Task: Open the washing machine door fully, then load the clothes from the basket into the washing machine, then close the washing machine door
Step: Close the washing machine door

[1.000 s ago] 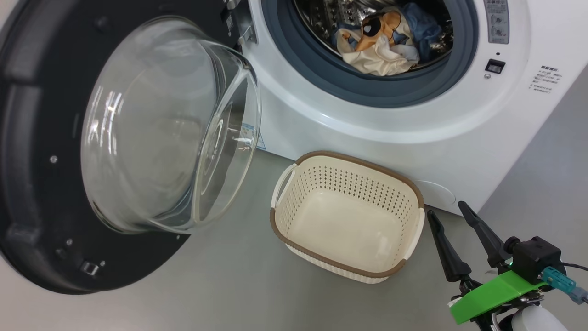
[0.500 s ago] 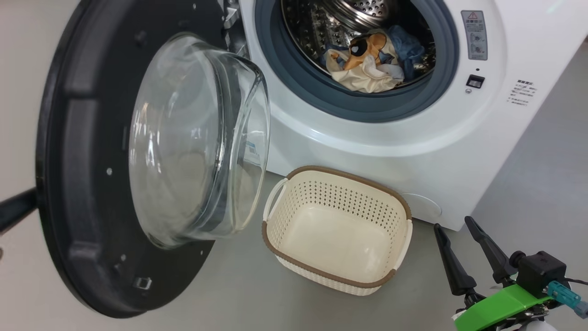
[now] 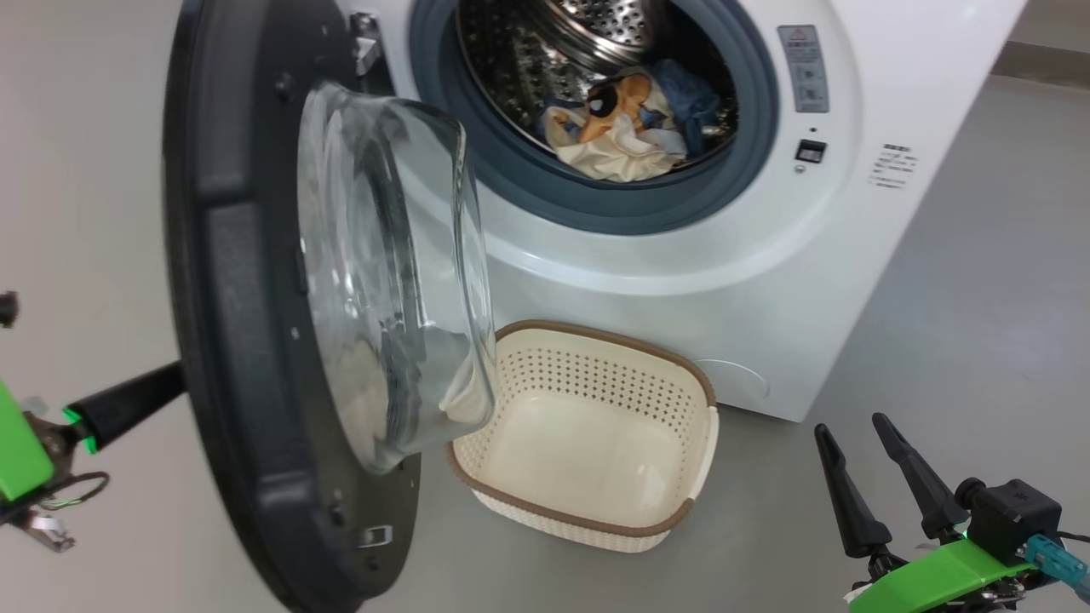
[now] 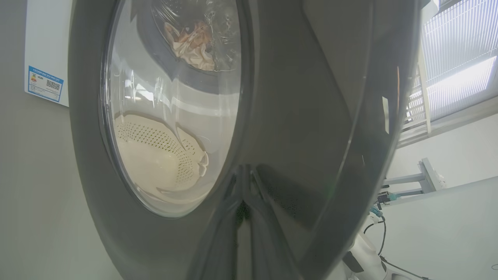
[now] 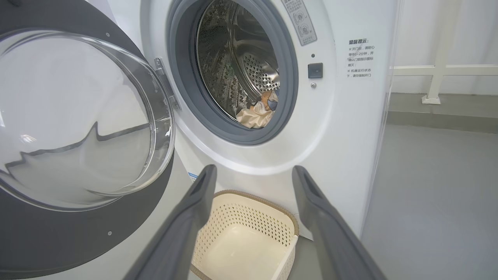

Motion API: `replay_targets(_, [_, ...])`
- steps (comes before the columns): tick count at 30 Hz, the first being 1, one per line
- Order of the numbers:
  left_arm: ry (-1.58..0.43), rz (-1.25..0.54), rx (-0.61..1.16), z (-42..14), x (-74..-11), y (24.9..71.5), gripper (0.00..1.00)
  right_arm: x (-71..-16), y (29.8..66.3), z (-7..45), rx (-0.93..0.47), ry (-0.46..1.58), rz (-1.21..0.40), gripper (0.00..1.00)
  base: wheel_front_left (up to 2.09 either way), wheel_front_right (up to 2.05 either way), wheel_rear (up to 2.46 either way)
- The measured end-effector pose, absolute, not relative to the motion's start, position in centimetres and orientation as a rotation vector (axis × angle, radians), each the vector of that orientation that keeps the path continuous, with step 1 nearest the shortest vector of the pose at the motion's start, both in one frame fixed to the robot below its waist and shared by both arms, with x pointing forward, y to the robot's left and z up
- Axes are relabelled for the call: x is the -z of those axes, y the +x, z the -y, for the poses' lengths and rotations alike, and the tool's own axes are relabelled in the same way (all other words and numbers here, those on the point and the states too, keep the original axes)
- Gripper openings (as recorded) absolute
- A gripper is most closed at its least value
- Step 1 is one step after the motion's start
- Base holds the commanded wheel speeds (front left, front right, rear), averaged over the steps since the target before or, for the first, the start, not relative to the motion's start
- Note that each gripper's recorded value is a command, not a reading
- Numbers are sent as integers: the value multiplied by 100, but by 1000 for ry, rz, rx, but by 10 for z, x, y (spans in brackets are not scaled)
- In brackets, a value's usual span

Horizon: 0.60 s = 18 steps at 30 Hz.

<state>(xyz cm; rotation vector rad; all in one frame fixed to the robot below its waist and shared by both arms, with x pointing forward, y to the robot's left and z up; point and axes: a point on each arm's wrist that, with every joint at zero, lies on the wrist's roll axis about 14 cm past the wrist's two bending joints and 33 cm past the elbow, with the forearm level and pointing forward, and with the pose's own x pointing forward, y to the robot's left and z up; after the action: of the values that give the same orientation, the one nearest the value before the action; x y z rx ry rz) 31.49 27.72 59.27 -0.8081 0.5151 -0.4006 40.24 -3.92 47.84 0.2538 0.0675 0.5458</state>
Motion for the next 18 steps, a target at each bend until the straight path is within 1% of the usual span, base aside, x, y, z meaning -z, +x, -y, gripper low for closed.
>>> replay_targets(7, [-775,-530,505,-244,-596,331,0,-482,403,63,-475,253,-49,100,0,0,0])
replay_targets(8, [-764,-536,541,-232,-597,337,0,-483,402,73,-446,253,-42,100,0,0,0])
replay_targets(18, [-729,-570,636,-195,-593,361,0,-484,396,107,-335,268,-26,100,0,0,0])
